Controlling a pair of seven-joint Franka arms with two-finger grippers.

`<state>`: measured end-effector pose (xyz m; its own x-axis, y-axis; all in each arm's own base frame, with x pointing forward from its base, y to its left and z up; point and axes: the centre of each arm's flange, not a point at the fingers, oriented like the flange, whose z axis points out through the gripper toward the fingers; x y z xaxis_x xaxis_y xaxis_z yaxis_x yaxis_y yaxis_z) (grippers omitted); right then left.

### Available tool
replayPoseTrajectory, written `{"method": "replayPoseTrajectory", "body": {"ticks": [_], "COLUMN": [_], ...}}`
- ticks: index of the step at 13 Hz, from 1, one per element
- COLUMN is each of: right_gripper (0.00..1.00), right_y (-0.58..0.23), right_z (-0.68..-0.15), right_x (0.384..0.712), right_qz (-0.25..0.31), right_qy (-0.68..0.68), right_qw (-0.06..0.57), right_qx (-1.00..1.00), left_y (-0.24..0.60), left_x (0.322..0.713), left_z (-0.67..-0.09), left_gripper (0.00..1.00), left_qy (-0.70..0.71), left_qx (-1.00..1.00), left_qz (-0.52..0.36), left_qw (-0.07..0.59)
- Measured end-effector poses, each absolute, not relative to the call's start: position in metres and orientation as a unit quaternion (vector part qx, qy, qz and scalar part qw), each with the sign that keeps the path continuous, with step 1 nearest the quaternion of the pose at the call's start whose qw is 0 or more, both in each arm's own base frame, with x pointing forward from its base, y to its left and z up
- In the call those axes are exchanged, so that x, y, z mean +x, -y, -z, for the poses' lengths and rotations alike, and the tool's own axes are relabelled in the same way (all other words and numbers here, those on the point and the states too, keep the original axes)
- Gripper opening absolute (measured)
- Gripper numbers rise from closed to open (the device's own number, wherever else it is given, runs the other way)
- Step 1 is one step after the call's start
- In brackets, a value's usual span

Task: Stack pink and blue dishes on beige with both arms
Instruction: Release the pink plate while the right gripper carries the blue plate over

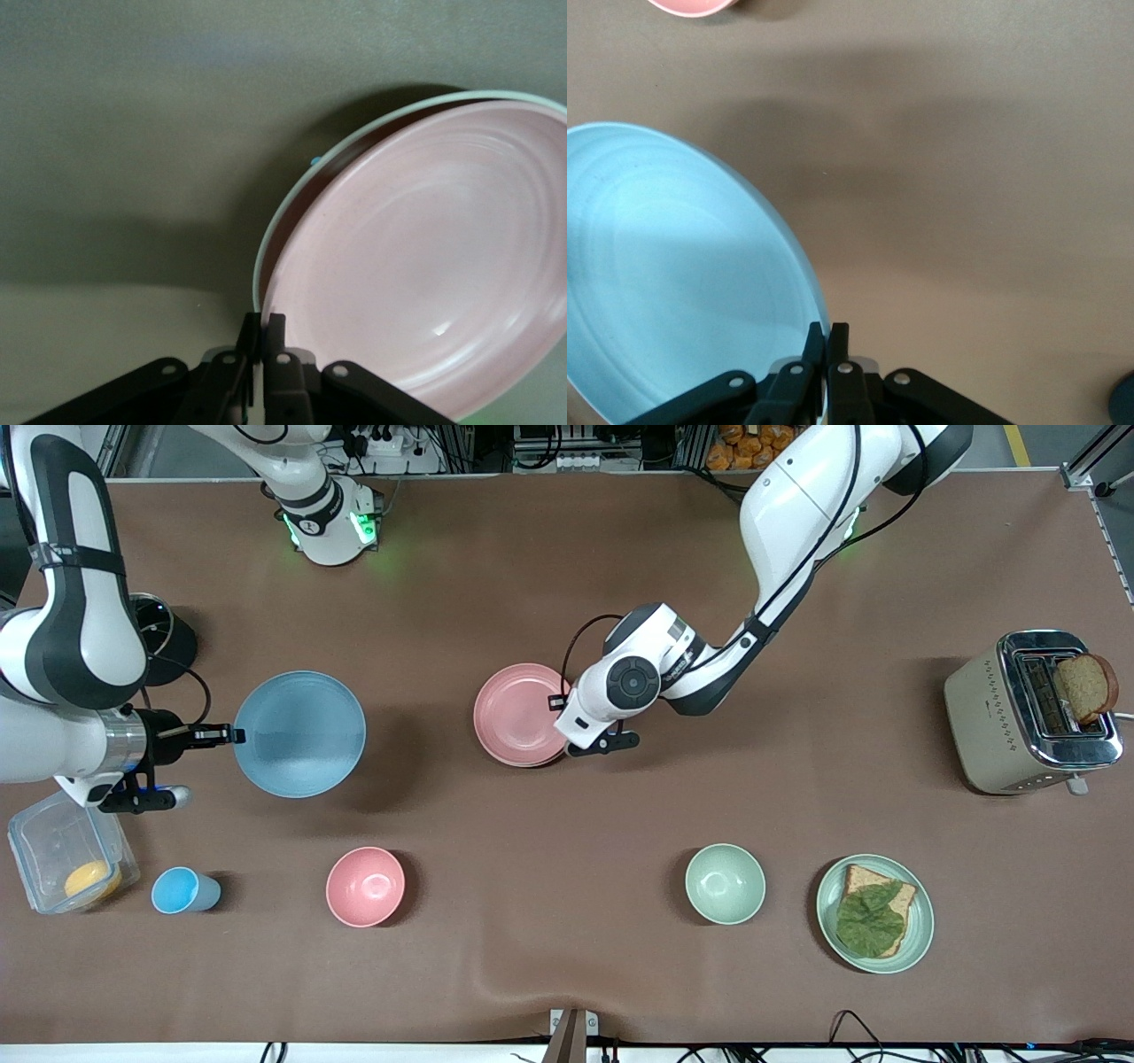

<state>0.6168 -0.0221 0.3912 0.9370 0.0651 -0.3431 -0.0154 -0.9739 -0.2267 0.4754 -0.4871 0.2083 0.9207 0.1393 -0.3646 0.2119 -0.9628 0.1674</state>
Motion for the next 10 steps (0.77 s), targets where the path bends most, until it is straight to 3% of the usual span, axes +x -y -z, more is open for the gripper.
{"method": "replayPoseTrajectory", "body": {"ticks": [5,8,10], "right_gripper": [0.04,0.04,0.04], "right_y": [0.012,-0.021,-0.050], "right_z": [-0.391,-0.392,-0.392], "right_x": [0.617,0.616,0.615], "right_qz": [-0.181,-0.187,-0.192], "right_qy": [0.002,-0.009,-0.022], "right_qw": [0.110,0.099,0.089], "right_qx": [-0.977,-0.977,-0.977], "left_y": [0.488,0.478,0.442], "left_x": [0.484,0.507,0.531], "left_z": [-0.216,-0.267,-0.338], "left_gripper": [0.67,0.99,1.00], "left_qy": [-0.094,-0.098,-0.110], "left_qx": [0.975,0.977,0.979], "left_qz": [0.167,0.145,0.125], "left_qw": [0.113,0.122,0.114]}}
